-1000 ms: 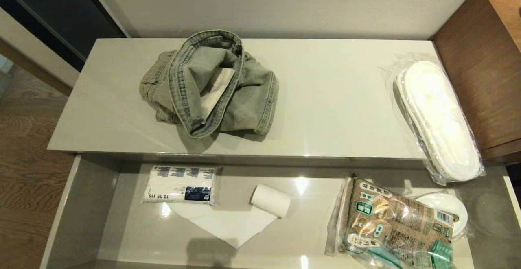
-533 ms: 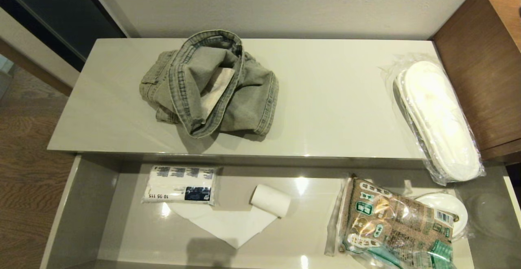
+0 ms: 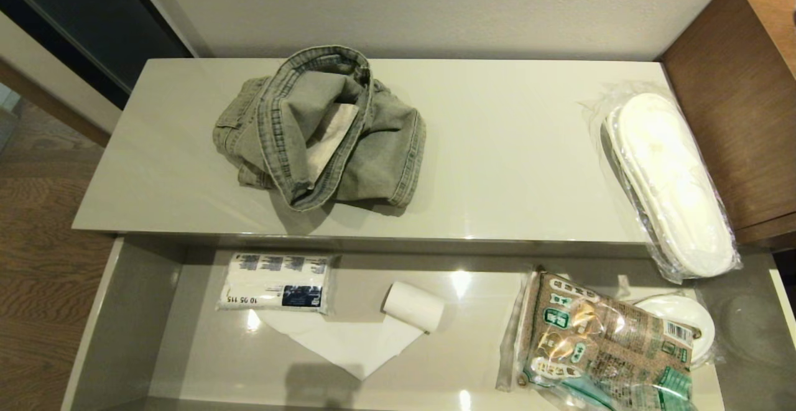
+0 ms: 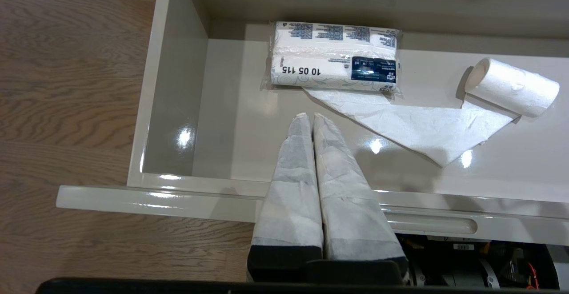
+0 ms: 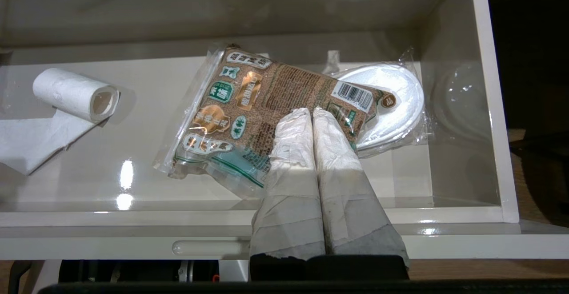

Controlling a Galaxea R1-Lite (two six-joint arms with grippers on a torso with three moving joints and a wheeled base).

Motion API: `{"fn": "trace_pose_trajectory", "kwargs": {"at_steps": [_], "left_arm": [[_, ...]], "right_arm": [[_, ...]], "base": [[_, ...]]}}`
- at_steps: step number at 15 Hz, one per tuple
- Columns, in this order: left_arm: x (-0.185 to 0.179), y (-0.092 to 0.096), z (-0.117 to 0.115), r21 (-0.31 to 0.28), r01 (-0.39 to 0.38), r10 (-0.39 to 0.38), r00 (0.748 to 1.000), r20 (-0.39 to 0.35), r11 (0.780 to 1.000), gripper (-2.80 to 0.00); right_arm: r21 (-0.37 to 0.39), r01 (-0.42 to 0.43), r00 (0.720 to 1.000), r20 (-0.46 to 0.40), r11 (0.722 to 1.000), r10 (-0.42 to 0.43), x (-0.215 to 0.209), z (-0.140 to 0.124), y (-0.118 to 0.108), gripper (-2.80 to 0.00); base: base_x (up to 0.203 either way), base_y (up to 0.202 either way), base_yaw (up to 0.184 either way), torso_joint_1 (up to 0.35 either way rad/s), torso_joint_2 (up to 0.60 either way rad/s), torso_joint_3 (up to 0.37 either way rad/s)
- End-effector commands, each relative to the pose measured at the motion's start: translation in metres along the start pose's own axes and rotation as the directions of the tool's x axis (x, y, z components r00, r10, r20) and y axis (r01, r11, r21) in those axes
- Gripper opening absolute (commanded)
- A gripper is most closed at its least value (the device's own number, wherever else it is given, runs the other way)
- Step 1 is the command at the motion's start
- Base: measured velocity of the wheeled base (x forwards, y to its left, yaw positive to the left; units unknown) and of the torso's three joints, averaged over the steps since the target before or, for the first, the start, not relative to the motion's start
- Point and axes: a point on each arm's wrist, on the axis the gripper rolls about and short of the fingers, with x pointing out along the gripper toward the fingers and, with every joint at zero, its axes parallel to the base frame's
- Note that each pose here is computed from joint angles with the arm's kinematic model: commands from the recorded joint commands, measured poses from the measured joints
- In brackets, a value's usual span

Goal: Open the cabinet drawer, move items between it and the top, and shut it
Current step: Close the drawer

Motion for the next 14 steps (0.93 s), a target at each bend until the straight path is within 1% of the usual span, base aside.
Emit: {"fn": "trace_pose_trajectory", "kwargs": {"at_steps": [1, 5, 6, 9, 10, 12, 14], "left_arm": [[0.0001, 0.0000, -0.0004, 0.000, -0.001, 0.001, 1.000, -0.001, 1.000, -2.80], [0.0001, 0.0000, -0.0004, 0.000, -0.001, 0.001, 1.000, -0.001, 1.000, -2.80], [0.0000, 0.0000, -0.0002, 0.017, -0.001, 0.001, 1.000, 0.002, 1.000, -2.80], [0.0001, 0.0000, -0.0004, 0.003, -0.001, 0.001, 1.000, -0.001, 1.000, -2.80], [0.0001, 0.0000, -0.0003, 0.010, -0.001, 0.001, 1.000, 0.000, 1.000, -2.80], [0.0001, 0.0000, -0.0003, -0.006, -0.001, 0.001, 1.000, 0.000, 1.000, -2.80], [0.0001, 0.0000, -0.0003, -0.002, -0.001, 0.001, 1.000, 0.000, 1.000, -2.80]], "right_arm": [[0.000, 0.000, 1.000, 0.001, 1.000, 0.000, -0.0001, 0.0000, 0.0000, -2.80], [0.000, 0.002, 1.000, 0.000, 1.000, -0.002, 0.0000, -0.0004, -0.0001, -2.80], [0.000, 0.002, 1.000, 0.001, 1.000, -0.002, -0.0001, 0.0000, 0.0000, -2.80], [0.000, 0.000, 1.000, 0.001, 1.000, 0.000, -0.0001, 0.0000, 0.0000, -2.80], [0.000, 0.000, 1.000, 0.001, 1.000, 0.000, -0.0001, 0.0000, 0.0000, -2.80], [0.000, 0.000, 1.000, 0.001, 1.000, 0.000, -0.0001, 0.0000, 0.0000, -2.80], [0.000, 0.000, 1.000, 0.001, 1.000, 0.000, -0.0001, 0.0000, 0.0000, -2.80]], "base": [[0.000, 0.000, 0.000, 0.000, 0.00, 0.000], [0.000, 0.000, 0.000, 0.000, 0.00, 0.000], [0.000, 0.000, 0.000, 0.000, 0.00, 0.000], [0.000, 0.000, 0.000, 0.000, 0.00, 0.000], [0.000, 0.000, 0.000, 0.000, 0.00, 0.000], [0.000, 0.000, 0.000, 0.000, 0.00, 0.000], [-0.042, 0.000, 0.003, 0.006, 0.00, 0.001]]}}
